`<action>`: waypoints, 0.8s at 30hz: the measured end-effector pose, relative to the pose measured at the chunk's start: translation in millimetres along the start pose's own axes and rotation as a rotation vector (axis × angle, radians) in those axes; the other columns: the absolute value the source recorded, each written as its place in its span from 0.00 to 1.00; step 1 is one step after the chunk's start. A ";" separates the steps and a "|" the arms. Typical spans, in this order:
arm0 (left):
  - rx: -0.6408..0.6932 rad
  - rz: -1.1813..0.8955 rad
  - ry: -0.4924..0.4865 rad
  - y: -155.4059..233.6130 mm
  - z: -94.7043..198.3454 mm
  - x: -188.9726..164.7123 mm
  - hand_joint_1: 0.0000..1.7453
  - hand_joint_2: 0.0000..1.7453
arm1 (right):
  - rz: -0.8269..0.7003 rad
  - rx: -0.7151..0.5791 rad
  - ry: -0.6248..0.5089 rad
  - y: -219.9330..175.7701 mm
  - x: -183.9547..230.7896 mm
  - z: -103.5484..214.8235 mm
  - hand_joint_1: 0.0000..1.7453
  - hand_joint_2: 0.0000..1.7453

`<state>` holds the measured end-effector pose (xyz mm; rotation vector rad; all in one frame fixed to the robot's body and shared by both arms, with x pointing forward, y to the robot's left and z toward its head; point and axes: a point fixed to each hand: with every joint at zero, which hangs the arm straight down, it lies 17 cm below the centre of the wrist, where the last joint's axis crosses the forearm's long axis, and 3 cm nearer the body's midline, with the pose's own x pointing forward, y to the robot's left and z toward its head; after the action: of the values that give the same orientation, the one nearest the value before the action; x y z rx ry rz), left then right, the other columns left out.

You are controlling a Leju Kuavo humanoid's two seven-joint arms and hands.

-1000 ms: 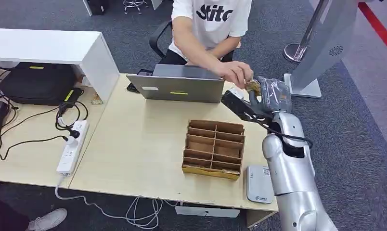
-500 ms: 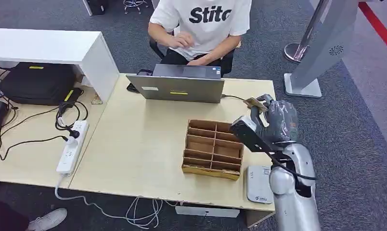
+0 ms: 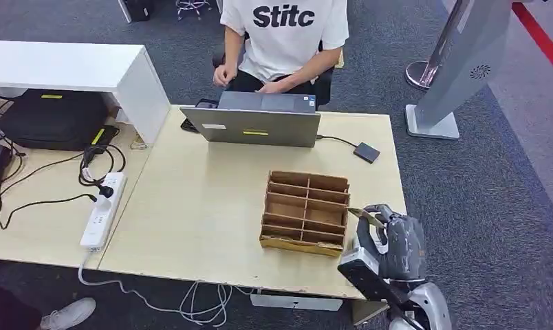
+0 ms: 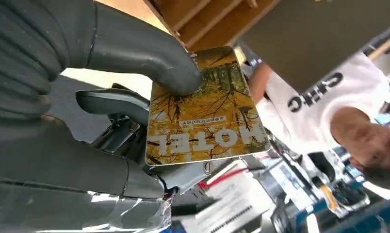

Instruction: Pass the card to the sensor for recognition and then transmit it.

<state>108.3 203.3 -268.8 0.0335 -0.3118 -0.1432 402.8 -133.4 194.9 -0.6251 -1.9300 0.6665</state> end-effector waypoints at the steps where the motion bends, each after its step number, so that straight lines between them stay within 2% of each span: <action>1: 0.001 0.005 0.000 0.2 0.0 -0.2 0.00 1.00 | 0.000 0.010 0.010 3.8 -3.0 4.6 1.00 1.00; 7: 0.004 0.018 -0.001 0.8 0.0 -0.4 0.00 1.00 | 0.025 0.083 0.092 29.1 -27.7 23.4 1.00 1.00; 12: 0.011 0.011 -0.006 2.3 -0.2 0.2 0.00 1.00 | 0.111 0.140 0.179 42.6 -60.3 37.0 1.00 1.00; 24: 0.012 0.002 -0.007 2.7 -0.2 0.1 0.00 1.00 | 0.194 0.148 0.298 31.2 -108.9 53.3 1.00 1.00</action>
<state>108.9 205.9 -268.8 0.0446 -0.3200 -0.1390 403.0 -193.8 85.3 -0.7773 -1.5434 0.7826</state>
